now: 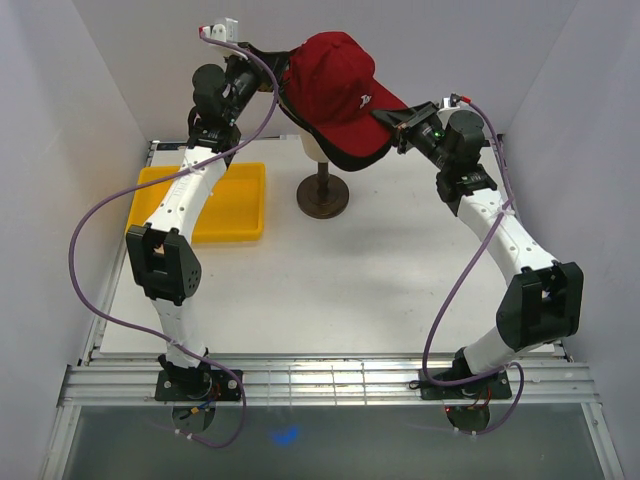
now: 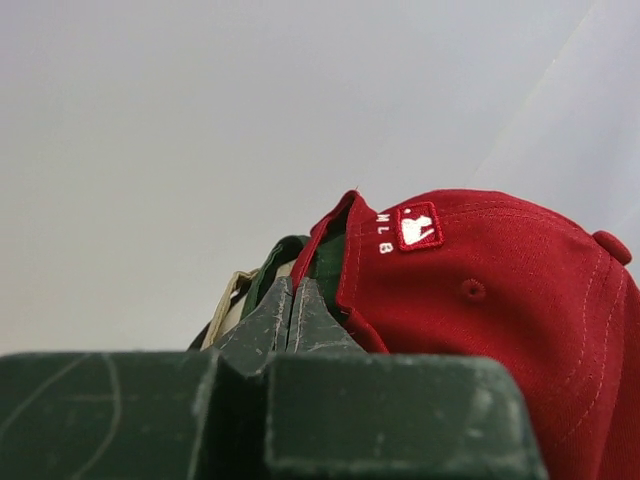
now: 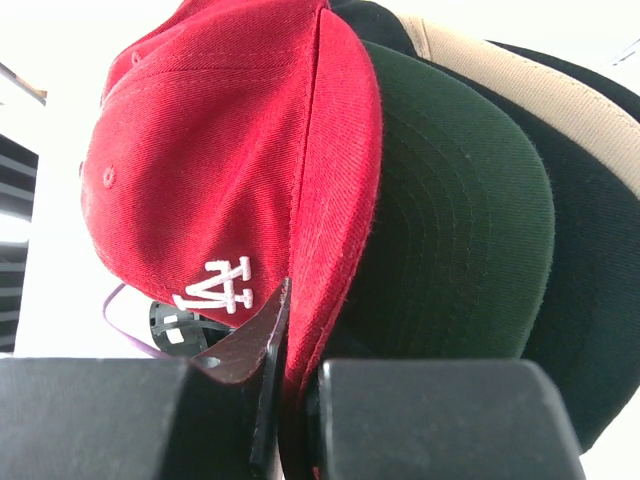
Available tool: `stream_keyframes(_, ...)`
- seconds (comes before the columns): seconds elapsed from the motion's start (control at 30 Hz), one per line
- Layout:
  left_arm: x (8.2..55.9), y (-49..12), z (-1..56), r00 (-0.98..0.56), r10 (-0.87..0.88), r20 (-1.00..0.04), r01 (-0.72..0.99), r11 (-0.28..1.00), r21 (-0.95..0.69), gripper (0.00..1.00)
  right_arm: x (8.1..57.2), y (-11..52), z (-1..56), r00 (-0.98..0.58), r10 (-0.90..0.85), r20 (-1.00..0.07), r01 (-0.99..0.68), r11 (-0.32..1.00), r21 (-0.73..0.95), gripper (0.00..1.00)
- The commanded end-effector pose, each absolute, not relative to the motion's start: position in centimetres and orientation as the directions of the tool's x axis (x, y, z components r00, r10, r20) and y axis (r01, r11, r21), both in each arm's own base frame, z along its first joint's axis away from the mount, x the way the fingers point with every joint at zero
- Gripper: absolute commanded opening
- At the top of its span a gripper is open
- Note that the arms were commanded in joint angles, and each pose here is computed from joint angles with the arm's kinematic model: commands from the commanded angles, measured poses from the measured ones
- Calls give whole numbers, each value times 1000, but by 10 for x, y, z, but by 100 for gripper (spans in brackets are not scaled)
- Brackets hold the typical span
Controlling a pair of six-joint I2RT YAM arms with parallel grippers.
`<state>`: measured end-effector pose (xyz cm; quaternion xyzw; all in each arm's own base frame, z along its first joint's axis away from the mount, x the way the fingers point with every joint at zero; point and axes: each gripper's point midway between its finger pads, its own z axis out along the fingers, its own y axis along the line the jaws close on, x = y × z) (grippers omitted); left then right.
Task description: Stack the hats
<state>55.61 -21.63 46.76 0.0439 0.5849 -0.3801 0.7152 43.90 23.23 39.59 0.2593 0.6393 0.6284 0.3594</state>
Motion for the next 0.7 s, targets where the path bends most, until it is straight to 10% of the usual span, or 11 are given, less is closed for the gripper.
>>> stream_keyframes(0.0, 580, -207, 367, -189, -404, -895, 416, 793, -446, 0, 433, 235, 308, -679, 729, -93, 93, 211, 973, 8)
stream_keyframes(0.67, 571, -199, 403, -138, -398, -907, 411, 810, -418, 0, 422, 216, 308, -655, 744, -129, 80, 239, 968, 38)
